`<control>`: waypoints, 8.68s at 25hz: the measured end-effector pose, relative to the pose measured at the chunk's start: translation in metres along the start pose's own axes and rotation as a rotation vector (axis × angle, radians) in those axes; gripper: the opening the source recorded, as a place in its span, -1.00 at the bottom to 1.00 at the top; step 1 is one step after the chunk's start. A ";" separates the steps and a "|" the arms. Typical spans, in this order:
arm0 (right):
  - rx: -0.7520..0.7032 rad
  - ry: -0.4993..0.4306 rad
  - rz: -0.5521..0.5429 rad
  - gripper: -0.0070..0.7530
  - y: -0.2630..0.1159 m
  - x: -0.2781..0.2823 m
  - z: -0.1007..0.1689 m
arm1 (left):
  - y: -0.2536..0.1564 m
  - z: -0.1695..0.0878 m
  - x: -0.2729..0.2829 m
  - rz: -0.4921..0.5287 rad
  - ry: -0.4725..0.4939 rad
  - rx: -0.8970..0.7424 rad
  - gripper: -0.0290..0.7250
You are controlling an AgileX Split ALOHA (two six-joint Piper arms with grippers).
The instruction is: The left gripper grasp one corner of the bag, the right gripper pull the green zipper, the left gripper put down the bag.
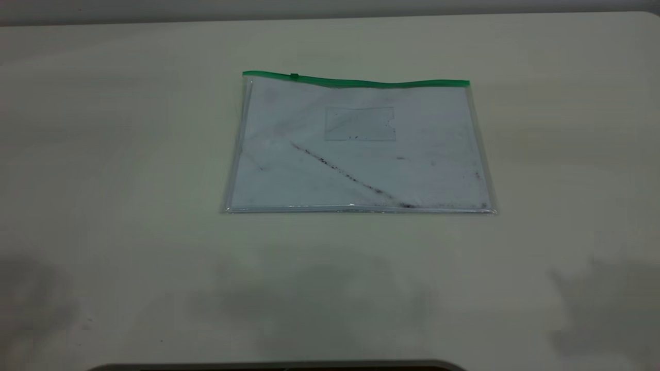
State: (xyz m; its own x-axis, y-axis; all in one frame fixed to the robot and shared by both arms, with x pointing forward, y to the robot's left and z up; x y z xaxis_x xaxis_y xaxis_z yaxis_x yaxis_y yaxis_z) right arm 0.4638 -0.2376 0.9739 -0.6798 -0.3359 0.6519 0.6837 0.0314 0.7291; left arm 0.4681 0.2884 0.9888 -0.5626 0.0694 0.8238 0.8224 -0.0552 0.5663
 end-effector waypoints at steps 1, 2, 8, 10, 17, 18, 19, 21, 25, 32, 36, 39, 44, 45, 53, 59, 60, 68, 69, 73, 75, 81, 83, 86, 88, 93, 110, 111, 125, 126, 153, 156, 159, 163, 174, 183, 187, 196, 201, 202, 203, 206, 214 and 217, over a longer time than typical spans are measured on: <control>0.006 0.014 0.003 0.29 0.004 -0.008 0.000 | 0.008 -0.001 -0.011 0.002 -0.013 -0.003 0.40; 0.011 0.032 0.015 0.29 0.008 -0.018 -0.001 | 0.016 -0.002 -0.025 0.012 -0.030 0.003 0.40; 0.018 0.131 0.027 0.29 0.037 -0.080 -0.004 | 0.049 -0.019 -0.109 0.115 -0.181 -0.040 0.40; 0.026 0.174 0.019 0.29 0.045 -0.099 -0.003 | 0.060 -0.026 -0.141 0.134 -0.245 -0.044 0.39; -0.034 0.317 0.025 0.29 0.054 -0.153 0.000 | 0.092 -0.052 -0.245 0.098 -0.478 -0.085 0.34; -0.041 0.327 0.028 0.29 0.054 -0.158 0.000 | 0.094 -0.055 -0.259 0.090 -0.506 -0.091 0.34; -0.044 0.334 0.029 0.29 0.055 -0.162 0.000 | 0.097 -0.058 -0.269 0.077 -0.528 -0.087 0.34; -0.046 0.341 0.035 0.29 0.055 -0.167 0.000 | 0.099 -0.060 -0.293 0.066 -0.551 -0.067 0.33; -0.047 0.344 0.040 0.29 0.054 -0.170 -0.001 | 0.100 -0.059 -0.334 0.058 -0.560 -0.053 0.33; -0.047 0.344 0.040 0.29 0.054 -0.171 -0.001 | 0.104 -0.073 -0.382 0.032 -0.669 0.035 0.33; -0.047 0.344 0.040 0.29 0.054 -0.171 -0.001 | 0.096 -0.089 -0.398 0.044 -0.698 0.018 0.33; -0.048 0.344 0.039 0.29 0.054 -0.171 -0.001 | 0.088 -0.098 -0.404 0.061 -0.709 0.009 0.33; -0.048 0.344 0.039 0.29 0.054 -0.171 -0.001 | 0.081 -0.105 -0.408 0.078 -0.725 0.017 0.33; -0.048 0.344 0.039 0.29 0.054 -0.171 -0.001 | 0.081 -0.107 -0.408 0.079 -0.727 0.014 0.33; -0.061 0.346 0.065 0.29 0.046 -0.178 -0.003 | 0.077 -0.118 -0.406 0.090 -0.748 -0.014 -0.07; 0.039 0.351 0.015 0.29 0.057 -0.179 -0.003 | 0.073 -0.120 -0.401 0.115 -0.766 -0.087 -0.78; 0.069 0.354 0.001 0.29 0.061 -0.179 -0.002 | 0.073 -0.121 -0.397 0.118 -0.777 -0.114 -0.78; 0.269 0.433 -0.033 0.29 0.070 -0.209 0.019 | 0.096 -0.134 -0.341 0.079 -0.898 -0.436 -0.78; 0.302 0.446 -0.033 0.29 0.069 -0.215 0.025 | 0.097 -0.136 -0.335 0.071 -0.912 -0.486 -0.78; 0.399 0.512 -0.022 0.29 0.061 -0.243 0.054 | 0.106 -0.148 -0.313 0.051 -0.944 -0.644 -0.78; 0.431 0.534 -0.020 0.29 0.059 -0.257 0.065 | 0.105 -0.154 -0.306 0.069 -0.966 -0.710 -0.78; 0.515 0.577 -0.018 0.29 0.050 -0.289 0.077 | 0.092 -0.153 -0.294 0.182 -0.974 -0.919 -0.78; 0.531 0.586 -0.015 0.28 0.046 -0.297 0.079 | 0.094 -0.150 -0.290 0.191 -0.963 -0.956 -0.78; 0.544 0.608 -0.021 0.25 0.045 -0.302 0.084 | 0.097 -0.149 -0.284 0.180 -0.957 -1.009 -0.78; 0.550 0.619 -0.022 0.23 0.044 -0.302 0.089 | 0.097 -0.149 -0.283 0.173 -0.959 -1.027 -0.78; 0.568 0.647 -0.017 0.22 0.039 -0.301 0.104 | 0.095 -0.160 -0.283 0.158 -0.963 -1.082 -0.78; 0.563 0.649 0.019 0.21 0.019 -0.329 0.099 | 0.091 -0.181 -0.284 0.100 -0.974 -1.219 -0.78; 0.564 0.649 0.018 0.20 0.020 -0.329 0.099 | 0.091 -0.180 -0.284 0.100 -0.971 -1.221 -0.78; 0.576 0.641 0.024 -0.47 0.020 -0.330 0.091 | 0.096 -0.180 -0.286 0.085 -0.948 -1.232 -0.78; 0.575 0.641 0.024 -0.53 0.020 -0.330 0.091 | 0.096 -0.180 -0.286 0.085 -0.948 -1.232 -0.78; 0.562 0.554 0.072 -0.89 0.008 -0.346 0.050 | 0.114 -0.179 -0.290 -0.015 -0.923 -1.132 -0.78; 0.549 0.537 0.086 -0.89 0.003 -0.350 0.037 | 0.117 -0.176 -0.289 -0.029 -0.919 -1.128 -0.78; 0.549 0.501 0.113 -0.89 -0.004 -0.355 0.016 | 0.121 -0.172 -0.291 -0.046 -0.902 -1.112 -0.79; 0.536 0.459 0.149 -0.89 -0.015 -0.359 -0.016 | 0.130 -0.169 -0.292 -0.077 -0.866 -1.094 -0.79; 0.560 0.405 0.241 -0.89 -0.038 -0.353 -0.080 | 0.140 -0.168 -0.297 -0.122 -0.815 -1.070 -0.79; 0.599 0.388 0.309 -0.89 -0.050 -0.347 -0.101 | 0.141 -0.167 -0.297 -0.127 -0.807 -1.069 -0.79; 0.590 0.387 0.323 -0.89 -0.052 -0.347 -0.102 | 0.141 -0.167 -0.297 -0.127 -0.808 -1.068 -0.79; 0.523 0.324 0.233 -0.39 -0.013 -0.339 -0.101 | 0.137 -0.162 -0.297 -0.077 -0.820 -1.014 -0.79; 0.523 0.261 0.085 0.39 0.060 -0.305 -0.090 | 0.122 -0.160 -0.313 0.020 -0.829 -0.872 -0.77; 0.509 0.272 0.058 0.49 0.074 -0.294 -0.084 | 0.118 -0.160 -0.318 0.043 -0.830 -0.836 -0.75; 0.494 0.285 0.027 0.54 0.090 -0.281 -0.077 | 0.112 -0.159 -0.324 0.071 -0.831 -0.799 -0.71; 0.443 0.371 -0.052 0.55 0.132 -0.236 -0.047 | 0.097 -0.161 -0.336 0.149 -0.830 -0.696 -0.49; 0.396 0.415 -0.062 0.42 0.194 -0.095 0.016 | 0.122 -0.152 -0.306 0.182 -0.757 -0.654 0.46; 0.333 0.349 0.002 0.42 0.195 -0.049 0.022 | 0.150 -0.133 -0.270 0.179 -0.658 -0.655 0.54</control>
State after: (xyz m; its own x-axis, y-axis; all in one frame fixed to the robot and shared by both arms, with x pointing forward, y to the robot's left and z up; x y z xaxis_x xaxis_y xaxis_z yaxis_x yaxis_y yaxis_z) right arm 0.6245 -0.1942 1.0889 -0.5100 -0.6295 0.5863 0.5242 0.3129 0.7920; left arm 0.7321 0.1285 0.8553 -0.1076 0.5425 0.8331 0.5681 -0.6542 0.4993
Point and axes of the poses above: a point on each arm's last joint axis where the gripper is mounted, x pointing back along that axis away from the gripper, z along the wrist's bending axis when the last joint is at zero, y = z × x, the point moved 7 cm from there along -x, pointing out along that axis toward the gripper, and after that the axes turned 2 degrees about -x, right-handed, at the moved point
